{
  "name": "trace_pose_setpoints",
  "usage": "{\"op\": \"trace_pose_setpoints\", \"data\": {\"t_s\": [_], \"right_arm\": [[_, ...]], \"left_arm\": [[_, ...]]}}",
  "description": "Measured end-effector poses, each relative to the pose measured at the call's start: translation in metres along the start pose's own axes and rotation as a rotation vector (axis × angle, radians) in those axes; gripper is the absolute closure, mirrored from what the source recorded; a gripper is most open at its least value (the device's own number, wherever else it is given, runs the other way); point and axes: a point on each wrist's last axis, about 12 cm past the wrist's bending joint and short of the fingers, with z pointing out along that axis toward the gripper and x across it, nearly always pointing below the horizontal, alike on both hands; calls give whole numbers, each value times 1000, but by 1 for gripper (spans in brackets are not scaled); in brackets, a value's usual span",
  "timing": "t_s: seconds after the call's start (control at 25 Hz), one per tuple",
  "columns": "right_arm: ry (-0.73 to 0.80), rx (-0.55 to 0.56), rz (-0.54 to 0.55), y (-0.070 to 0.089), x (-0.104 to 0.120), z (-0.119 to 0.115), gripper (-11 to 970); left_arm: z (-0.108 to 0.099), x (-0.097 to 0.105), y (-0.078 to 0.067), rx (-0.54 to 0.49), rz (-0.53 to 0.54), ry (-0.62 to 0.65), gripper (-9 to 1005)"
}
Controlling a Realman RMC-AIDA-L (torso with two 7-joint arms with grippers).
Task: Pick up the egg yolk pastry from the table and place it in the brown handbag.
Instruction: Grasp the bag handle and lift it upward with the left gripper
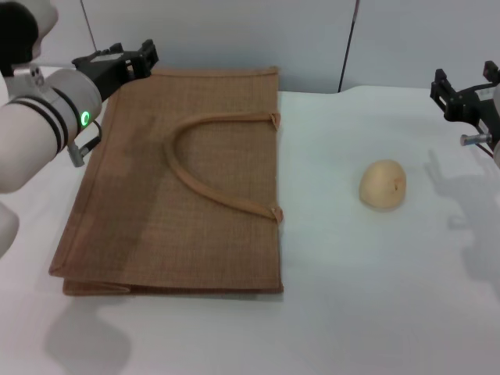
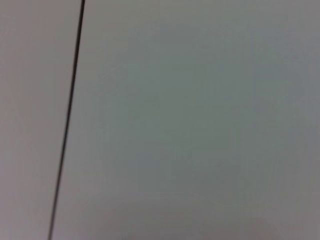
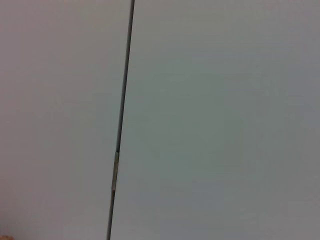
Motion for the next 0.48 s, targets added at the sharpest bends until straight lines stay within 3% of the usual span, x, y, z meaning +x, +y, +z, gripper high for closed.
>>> {"op": "trace_pose_setpoints", "data": {"t_s": [0.24,0.36,0.48], "right_arm": [[-1,-3,-1,1,-1,0,227],[-2,-6,-3,2,-1,1,227],[-1,-7,-5,2,-1,2,227]], "left_arm": [[-3,4,12,141,-99,-84,405],[-5,6,27,212,-170,-145,410],[-5,8,30,221,-165,-143,415]]}}
